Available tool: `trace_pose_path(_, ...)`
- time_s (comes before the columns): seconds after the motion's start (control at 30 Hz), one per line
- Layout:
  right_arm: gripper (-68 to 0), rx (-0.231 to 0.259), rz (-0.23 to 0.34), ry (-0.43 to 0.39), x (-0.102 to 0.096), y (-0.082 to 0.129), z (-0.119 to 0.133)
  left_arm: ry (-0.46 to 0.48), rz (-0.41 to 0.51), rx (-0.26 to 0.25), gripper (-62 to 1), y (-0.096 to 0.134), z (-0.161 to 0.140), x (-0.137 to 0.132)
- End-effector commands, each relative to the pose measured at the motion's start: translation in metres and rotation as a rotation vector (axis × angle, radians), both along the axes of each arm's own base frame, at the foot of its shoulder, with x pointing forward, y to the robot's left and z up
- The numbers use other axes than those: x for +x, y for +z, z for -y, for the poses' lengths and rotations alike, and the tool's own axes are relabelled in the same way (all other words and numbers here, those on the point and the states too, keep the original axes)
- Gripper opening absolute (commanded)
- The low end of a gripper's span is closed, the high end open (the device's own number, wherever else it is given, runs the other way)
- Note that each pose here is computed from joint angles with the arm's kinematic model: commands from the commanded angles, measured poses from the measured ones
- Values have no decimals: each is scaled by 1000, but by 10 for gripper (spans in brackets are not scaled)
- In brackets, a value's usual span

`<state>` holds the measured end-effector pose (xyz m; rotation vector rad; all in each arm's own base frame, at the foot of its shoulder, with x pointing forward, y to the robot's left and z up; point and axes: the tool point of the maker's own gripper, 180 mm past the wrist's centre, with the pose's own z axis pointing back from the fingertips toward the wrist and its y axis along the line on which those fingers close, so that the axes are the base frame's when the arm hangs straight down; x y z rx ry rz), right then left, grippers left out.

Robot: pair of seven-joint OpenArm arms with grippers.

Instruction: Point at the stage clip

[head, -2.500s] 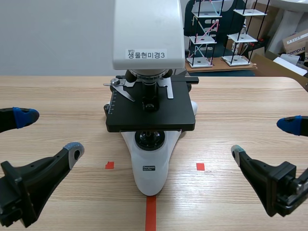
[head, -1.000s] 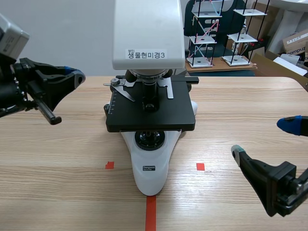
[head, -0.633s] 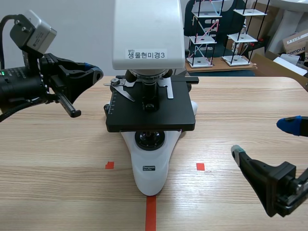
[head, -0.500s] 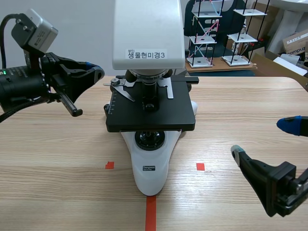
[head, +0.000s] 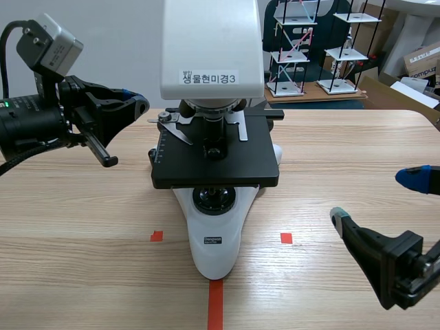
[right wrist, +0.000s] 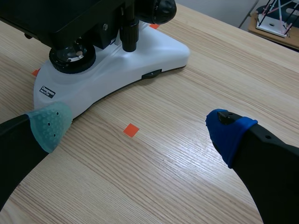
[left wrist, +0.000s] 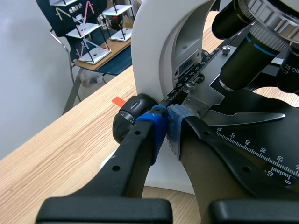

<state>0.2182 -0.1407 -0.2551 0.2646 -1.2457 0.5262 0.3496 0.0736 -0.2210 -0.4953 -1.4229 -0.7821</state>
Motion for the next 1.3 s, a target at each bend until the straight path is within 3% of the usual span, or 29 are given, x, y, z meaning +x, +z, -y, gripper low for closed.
trace_pose_path(0.0,-37,16,29,4,3,8,-2,-3,24,-26,-580,10,3,2)
trace_pose_path(1.27,-37,16,29,4,3,8,-2,0,7,-2,-579,5,1,2)
